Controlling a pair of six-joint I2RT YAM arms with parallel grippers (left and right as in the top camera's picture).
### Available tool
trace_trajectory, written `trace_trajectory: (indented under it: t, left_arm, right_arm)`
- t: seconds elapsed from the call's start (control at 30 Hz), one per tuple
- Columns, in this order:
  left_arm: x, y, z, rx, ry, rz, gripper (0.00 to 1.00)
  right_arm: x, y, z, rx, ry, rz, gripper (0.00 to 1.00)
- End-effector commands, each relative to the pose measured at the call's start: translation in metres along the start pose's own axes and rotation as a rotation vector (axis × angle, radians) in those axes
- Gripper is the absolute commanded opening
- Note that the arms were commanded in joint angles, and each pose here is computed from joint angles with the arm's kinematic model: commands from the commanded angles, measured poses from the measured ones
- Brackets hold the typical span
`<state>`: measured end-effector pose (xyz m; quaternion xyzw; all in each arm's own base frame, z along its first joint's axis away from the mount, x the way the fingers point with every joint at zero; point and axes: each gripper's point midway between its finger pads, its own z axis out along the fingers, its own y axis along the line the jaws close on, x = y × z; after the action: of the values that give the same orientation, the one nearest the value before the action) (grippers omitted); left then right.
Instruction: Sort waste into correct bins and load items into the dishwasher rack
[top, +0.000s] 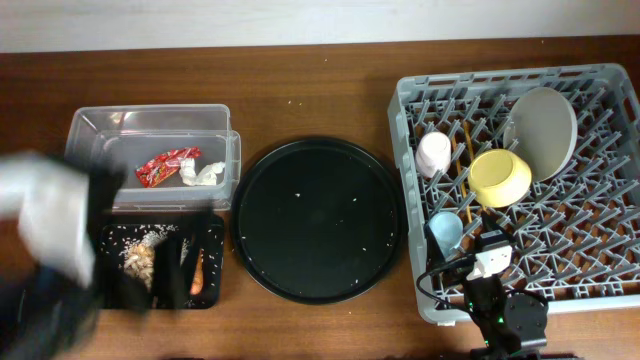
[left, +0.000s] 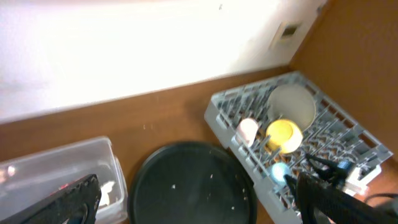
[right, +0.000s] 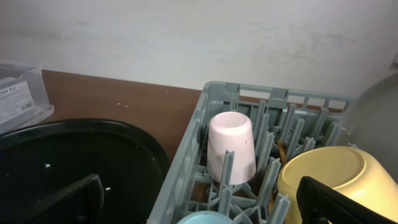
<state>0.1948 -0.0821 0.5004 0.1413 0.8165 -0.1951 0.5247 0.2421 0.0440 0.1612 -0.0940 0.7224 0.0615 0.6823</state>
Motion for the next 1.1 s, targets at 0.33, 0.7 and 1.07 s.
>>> trace_trajectory:
  t: [0.33, 0.7, 1.07]
  left_arm:
    - [0.153, 0.050, 0.083, -0.049, -0.025, -0.001, 0.99]
    - [0.303, 0.108, 0.171, -0.143, -0.252, 0.099, 0.99]
    - [0.295, 0.155, 0.130, -0.519, -0.316, 0.159, 0.99]
  right_arm:
    - [0.003, 0.001, 0.000, -0.003, 0.007, 0.012, 0.98]
    - [0.003, 0.001, 0.000, -0.003, 0.006, 0.012, 0.98]
    - [0.003, 0.001, 0.000, -0.003, 0.007, 0.012, 0.98]
